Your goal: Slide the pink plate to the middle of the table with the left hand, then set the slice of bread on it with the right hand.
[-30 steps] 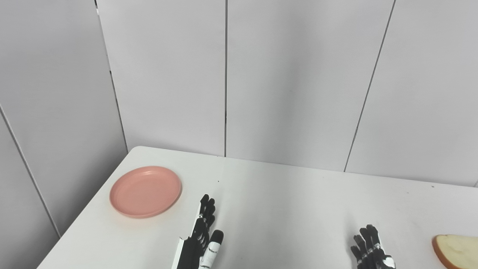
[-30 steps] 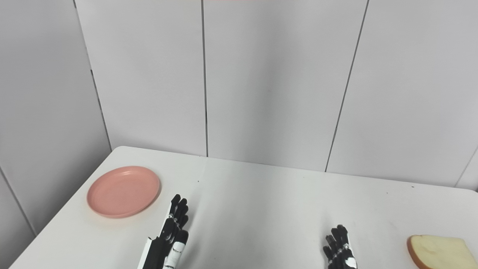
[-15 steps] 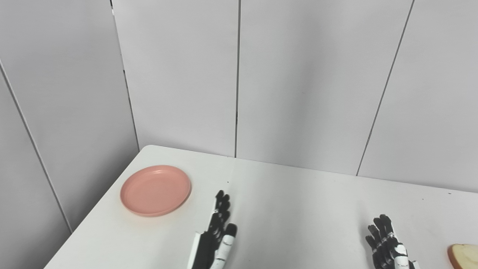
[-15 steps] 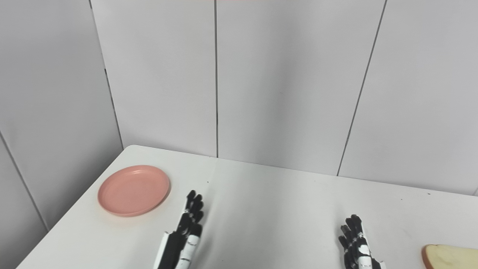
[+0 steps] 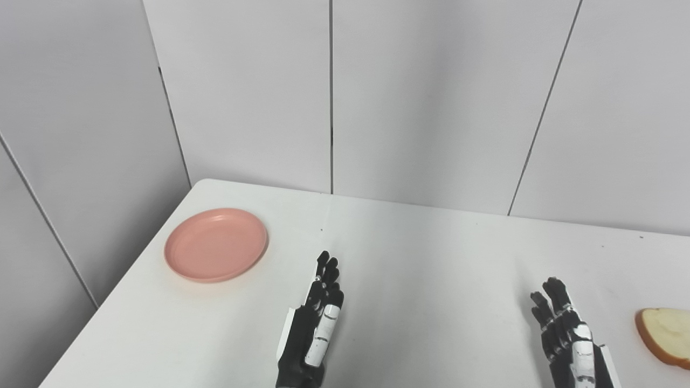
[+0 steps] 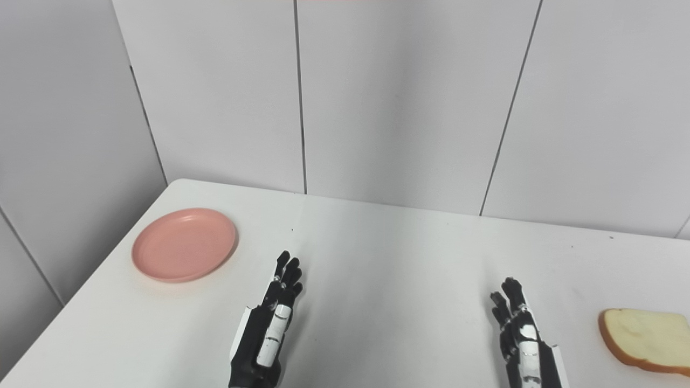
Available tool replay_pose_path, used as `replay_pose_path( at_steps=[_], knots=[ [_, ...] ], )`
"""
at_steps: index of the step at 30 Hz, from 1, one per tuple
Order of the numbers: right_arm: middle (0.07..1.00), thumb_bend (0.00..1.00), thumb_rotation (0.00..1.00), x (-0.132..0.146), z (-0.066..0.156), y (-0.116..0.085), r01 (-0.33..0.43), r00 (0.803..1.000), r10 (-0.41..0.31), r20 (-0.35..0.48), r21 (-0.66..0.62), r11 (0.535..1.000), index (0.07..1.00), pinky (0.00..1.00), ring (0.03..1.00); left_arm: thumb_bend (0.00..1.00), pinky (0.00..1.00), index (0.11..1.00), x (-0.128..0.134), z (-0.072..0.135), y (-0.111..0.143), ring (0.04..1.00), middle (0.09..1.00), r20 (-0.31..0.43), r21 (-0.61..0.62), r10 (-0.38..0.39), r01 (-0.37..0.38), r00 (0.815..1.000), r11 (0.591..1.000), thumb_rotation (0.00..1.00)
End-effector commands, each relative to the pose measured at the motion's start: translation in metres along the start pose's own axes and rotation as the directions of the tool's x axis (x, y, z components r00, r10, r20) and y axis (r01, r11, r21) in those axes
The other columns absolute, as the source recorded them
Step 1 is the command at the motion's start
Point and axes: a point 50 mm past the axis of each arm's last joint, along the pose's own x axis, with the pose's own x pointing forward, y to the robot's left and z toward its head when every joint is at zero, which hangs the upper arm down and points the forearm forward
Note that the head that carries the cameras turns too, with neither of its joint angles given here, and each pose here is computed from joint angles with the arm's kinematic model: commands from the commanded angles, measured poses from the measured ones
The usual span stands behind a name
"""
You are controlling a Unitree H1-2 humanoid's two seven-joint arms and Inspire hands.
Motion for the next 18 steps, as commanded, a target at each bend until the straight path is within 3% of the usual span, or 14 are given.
replay_pose_path(
  at_steps=[1,12,18],
  knots=[
    [0.957,0.78,1.00,-0.042,-0.031,-0.012,0.060,0.985,-0.058,-0.164,0.006,0.998,0.931,0.96,0.925,0.71,1.00,1.000,-0.006,-0.003,0.008,1.000,1.000,-0.023,0.024,0.007,-0.006,1.000,1.000,0.83],
    [0.943,0.76,0.98,-0.042,-0.030,-0.014,0.056,0.984,-0.054,-0.172,0.008,0.998,0.919,0.94,0.917,0.71,1.00,1.000,-0.006,0.001,0.009,1.000,1.000,-0.026,-0.005,0.007,-0.007,1.000,1.000,0.80],
    [0.935,0.78,0.98,-0.043,-0.036,-0.013,0.060,0.983,-0.058,-0.176,0.007,0.998,0.914,0.93,0.903,0.77,1.00,1.000,0.008,0.026,0.018,1.000,1.000,0.009,-0.065,0.039,-0.039,0.999,0.997,0.79]
  ],
)
